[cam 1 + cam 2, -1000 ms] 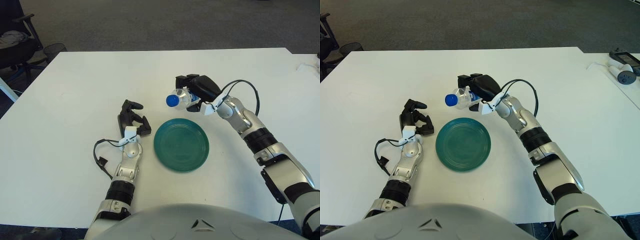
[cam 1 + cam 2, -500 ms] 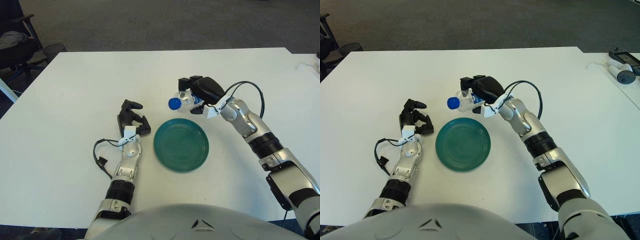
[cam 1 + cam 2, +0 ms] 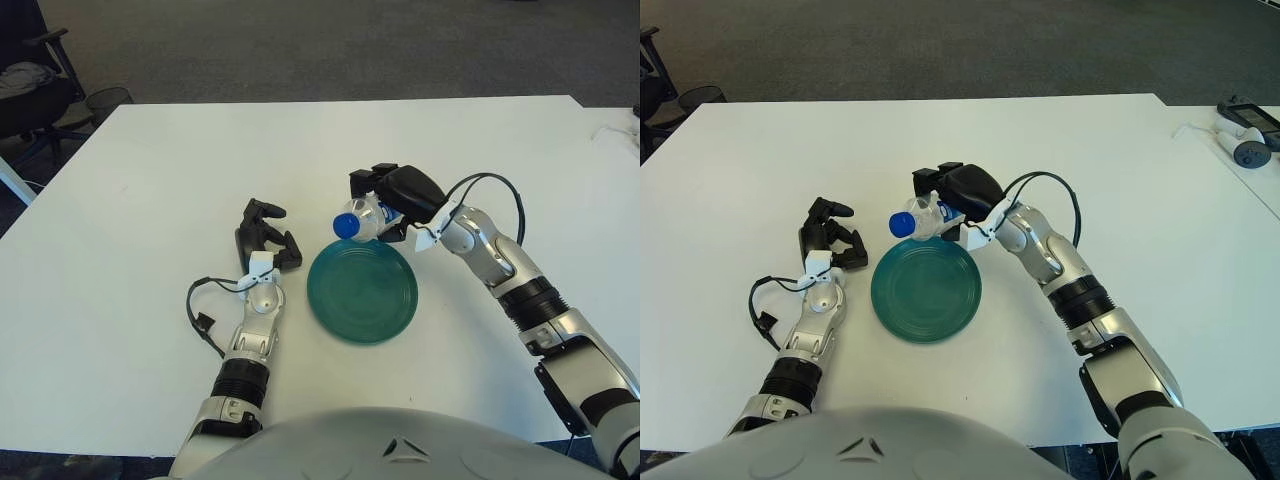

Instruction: Put the bottle into the plate.

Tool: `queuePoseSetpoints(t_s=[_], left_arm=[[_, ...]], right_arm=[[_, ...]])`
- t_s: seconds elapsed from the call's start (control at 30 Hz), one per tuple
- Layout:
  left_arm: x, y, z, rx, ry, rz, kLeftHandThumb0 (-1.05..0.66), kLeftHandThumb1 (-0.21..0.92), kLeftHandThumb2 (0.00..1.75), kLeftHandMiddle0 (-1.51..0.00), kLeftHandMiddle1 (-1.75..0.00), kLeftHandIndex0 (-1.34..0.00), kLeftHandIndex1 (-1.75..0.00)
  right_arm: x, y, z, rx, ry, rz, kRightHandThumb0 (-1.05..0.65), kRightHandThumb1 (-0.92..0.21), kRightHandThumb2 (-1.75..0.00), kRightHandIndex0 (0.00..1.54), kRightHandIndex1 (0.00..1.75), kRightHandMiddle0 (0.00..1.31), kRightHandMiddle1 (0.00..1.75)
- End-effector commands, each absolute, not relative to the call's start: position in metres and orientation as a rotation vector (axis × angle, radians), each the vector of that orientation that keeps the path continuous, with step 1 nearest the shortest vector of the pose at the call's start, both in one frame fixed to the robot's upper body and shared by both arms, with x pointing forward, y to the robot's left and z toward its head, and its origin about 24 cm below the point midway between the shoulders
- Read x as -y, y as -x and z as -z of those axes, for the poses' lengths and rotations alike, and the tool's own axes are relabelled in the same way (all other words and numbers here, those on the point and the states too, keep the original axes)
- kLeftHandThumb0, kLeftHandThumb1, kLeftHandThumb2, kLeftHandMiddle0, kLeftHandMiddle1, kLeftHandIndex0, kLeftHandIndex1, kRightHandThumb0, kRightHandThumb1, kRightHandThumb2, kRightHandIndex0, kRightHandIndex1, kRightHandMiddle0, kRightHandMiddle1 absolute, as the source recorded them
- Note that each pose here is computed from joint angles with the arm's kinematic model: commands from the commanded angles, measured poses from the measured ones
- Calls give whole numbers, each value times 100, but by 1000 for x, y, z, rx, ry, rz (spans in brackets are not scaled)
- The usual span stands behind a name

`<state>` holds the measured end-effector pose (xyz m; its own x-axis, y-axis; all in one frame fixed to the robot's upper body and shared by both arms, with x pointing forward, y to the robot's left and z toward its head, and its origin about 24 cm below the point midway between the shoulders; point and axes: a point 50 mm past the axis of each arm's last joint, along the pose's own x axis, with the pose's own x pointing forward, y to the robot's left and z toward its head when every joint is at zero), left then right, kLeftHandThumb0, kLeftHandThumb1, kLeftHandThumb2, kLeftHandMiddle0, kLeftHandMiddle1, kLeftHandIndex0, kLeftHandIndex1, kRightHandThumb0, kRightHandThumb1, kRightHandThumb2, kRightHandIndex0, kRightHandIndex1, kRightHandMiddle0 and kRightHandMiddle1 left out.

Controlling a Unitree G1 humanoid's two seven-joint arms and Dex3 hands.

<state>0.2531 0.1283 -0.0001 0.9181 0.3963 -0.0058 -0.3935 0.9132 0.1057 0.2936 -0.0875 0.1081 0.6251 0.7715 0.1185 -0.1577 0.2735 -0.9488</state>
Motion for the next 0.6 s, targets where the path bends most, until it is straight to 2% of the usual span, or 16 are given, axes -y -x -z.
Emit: queuePoseSetpoints(t_s=[0.0, 0.57], left_arm=[[-126, -248, 12, -105, -94, -413, 0, -6, 175, -88, -175, -68, -175], [-126, -249, 11, -93, -88, -418, 0, -5, 173, -88, -172, -67, -175]], right_arm=[[88, -287, -110, 694, 1125, -715, 0, -10, -157, 78, 172, 54, 175], [84, -269, -104, 769, 1142, -779, 0, -10, -155, 79, 168, 54, 175]])
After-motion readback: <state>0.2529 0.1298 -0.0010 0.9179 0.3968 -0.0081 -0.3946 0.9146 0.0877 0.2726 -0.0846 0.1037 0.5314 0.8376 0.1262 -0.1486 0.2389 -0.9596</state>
